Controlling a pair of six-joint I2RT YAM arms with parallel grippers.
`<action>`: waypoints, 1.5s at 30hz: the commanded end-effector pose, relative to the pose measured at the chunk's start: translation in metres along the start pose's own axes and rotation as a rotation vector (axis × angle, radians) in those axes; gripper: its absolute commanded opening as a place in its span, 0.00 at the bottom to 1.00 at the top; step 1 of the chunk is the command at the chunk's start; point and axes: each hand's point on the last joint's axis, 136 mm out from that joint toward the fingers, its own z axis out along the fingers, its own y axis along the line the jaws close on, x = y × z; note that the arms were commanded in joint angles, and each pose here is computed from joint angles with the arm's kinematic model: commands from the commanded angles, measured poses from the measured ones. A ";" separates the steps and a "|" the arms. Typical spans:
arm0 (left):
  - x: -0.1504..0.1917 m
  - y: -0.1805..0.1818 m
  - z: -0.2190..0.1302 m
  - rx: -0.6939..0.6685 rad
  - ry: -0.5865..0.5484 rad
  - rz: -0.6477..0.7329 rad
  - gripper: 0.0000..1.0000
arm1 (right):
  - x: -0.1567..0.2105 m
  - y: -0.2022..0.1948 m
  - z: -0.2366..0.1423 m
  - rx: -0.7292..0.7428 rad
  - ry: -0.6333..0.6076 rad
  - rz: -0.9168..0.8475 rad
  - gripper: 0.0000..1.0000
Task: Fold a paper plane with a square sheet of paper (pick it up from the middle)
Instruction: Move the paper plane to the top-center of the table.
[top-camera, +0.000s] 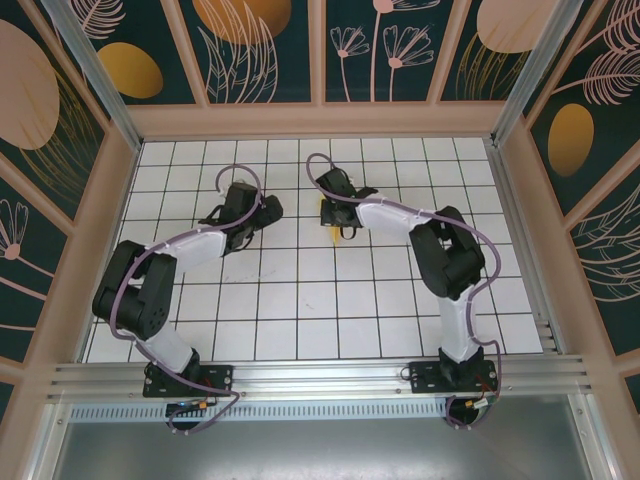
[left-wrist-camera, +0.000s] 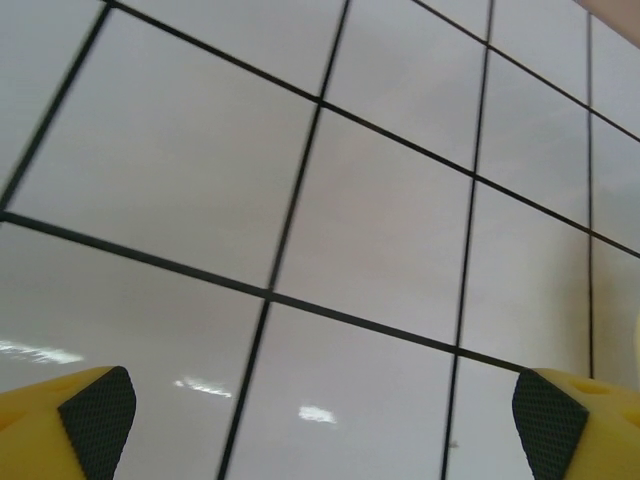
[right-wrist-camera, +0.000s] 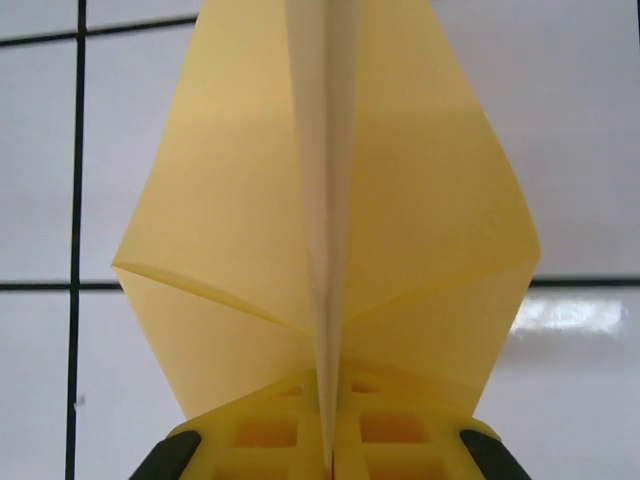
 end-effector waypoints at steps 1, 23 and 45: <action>-0.007 0.016 -0.009 -0.035 -0.030 -0.014 0.98 | 0.000 -0.018 0.019 0.084 0.039 -0.082 0.07; 0.001 0.025 -0.001 -0.041 0.007 -0.032 0.99 | -0.021 -0.026 0.064 0.127 0.062 -0.101 0.16; -0.071 0.011 -0.048 -0.084 -0.213 0.035 0.99 | -0.134 -0.045 -0.121 0.079 -0.410 0.096 0.72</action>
